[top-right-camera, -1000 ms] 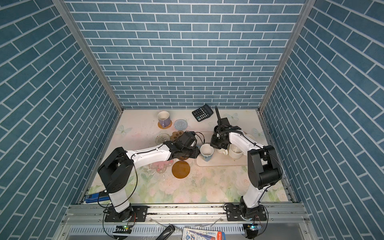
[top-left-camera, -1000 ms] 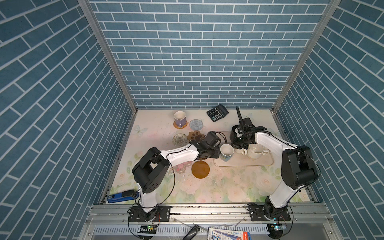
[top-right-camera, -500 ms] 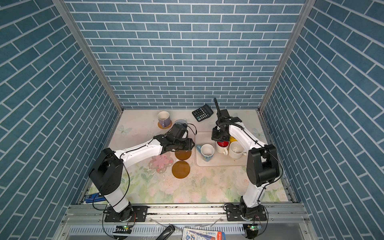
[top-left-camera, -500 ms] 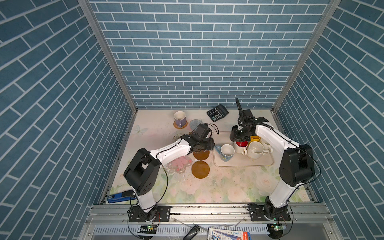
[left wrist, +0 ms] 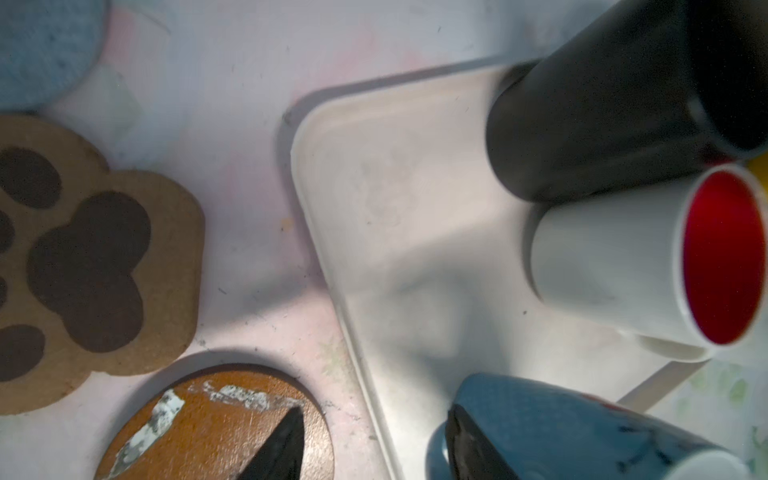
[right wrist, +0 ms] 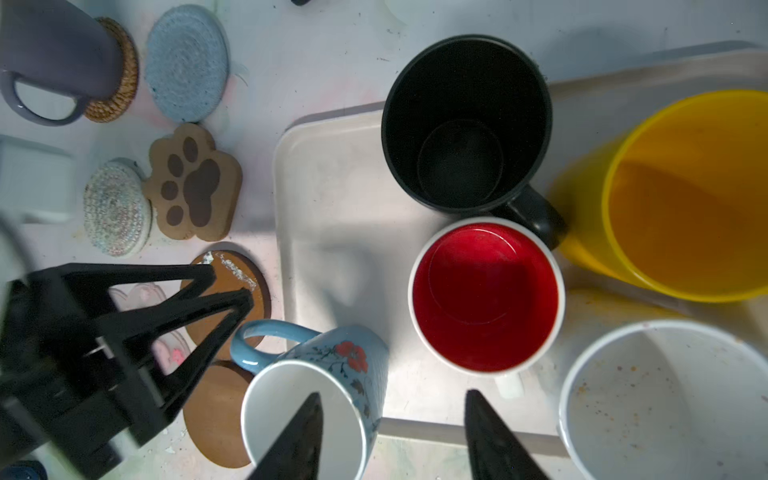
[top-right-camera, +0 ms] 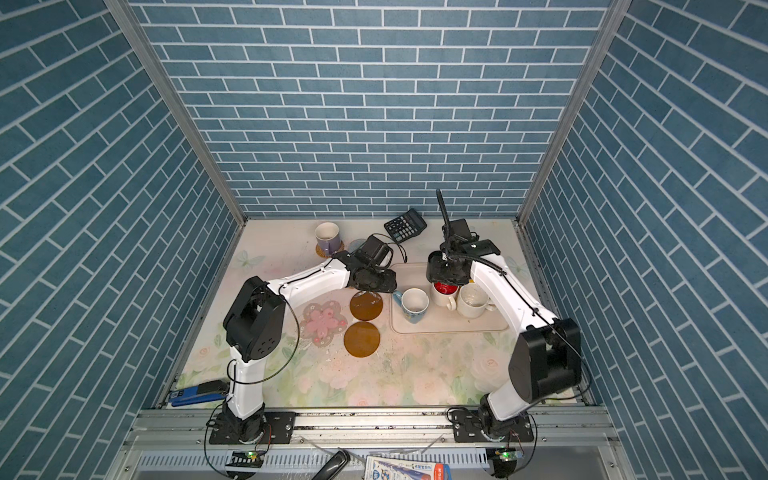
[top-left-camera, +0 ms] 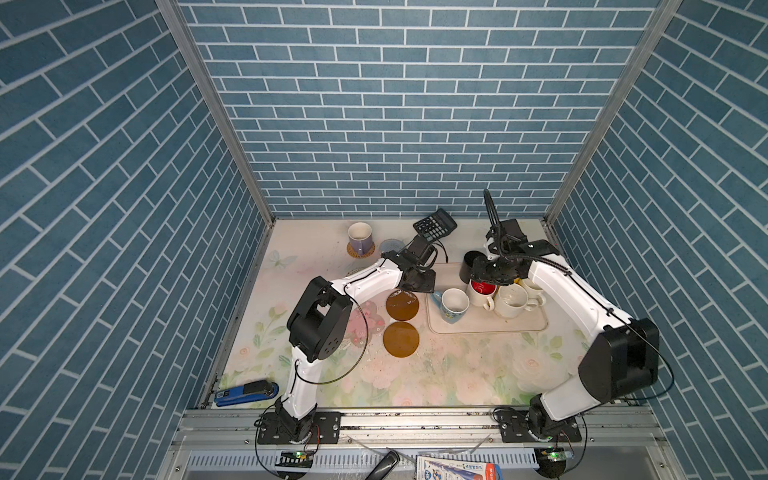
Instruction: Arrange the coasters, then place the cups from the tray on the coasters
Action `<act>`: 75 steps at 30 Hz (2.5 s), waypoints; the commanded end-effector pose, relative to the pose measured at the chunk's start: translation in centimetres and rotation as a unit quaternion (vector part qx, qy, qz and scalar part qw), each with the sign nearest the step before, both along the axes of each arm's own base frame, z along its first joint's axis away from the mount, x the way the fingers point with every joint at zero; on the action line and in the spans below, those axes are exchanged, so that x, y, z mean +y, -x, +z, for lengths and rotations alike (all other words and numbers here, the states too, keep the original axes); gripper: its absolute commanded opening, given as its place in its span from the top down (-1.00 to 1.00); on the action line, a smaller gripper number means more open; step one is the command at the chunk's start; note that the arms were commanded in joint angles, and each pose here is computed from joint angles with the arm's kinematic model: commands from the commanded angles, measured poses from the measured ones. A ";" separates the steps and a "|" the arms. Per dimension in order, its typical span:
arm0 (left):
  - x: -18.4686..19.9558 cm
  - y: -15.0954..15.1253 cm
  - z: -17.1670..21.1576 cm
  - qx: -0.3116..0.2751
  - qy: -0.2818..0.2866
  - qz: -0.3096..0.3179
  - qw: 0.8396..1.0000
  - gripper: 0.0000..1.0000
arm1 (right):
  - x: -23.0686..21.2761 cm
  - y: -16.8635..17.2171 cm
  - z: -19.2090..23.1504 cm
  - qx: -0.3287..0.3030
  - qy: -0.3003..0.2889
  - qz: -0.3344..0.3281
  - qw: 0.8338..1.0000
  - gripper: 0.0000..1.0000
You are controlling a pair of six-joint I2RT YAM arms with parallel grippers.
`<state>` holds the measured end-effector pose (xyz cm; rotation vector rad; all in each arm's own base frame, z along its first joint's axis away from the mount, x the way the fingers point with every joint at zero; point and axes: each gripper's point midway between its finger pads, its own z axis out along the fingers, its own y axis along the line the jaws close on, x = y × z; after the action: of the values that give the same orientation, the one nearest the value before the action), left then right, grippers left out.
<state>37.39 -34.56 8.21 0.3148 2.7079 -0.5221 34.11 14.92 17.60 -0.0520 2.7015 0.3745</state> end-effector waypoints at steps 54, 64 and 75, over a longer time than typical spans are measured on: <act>-2.3 9.7 2.9 -0.046 -0.011 -0.355 0.934 -0.17 | -2.2 6.9 5.4 -0.159 -0.036 0.053 0.985 -0.43; -3.5 9.5 0.9 -0.026 -0.003 -0.372 0.928 -0.14 | -2.8 6.3 5.5 -0.169 -0.023 0.041 0.985 -0.44; -4.4 9.5 -0.9 -0.027 -0.024 -0.379 0.925 0.19 | -3.1 5.9 5.5 -0.171 -0.020 0.030 0.985 -0.44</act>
<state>27.77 -38.33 6.82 1.3685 2.4929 -0.6409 27.94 12.15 23.53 -0.1566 2.3593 0.4281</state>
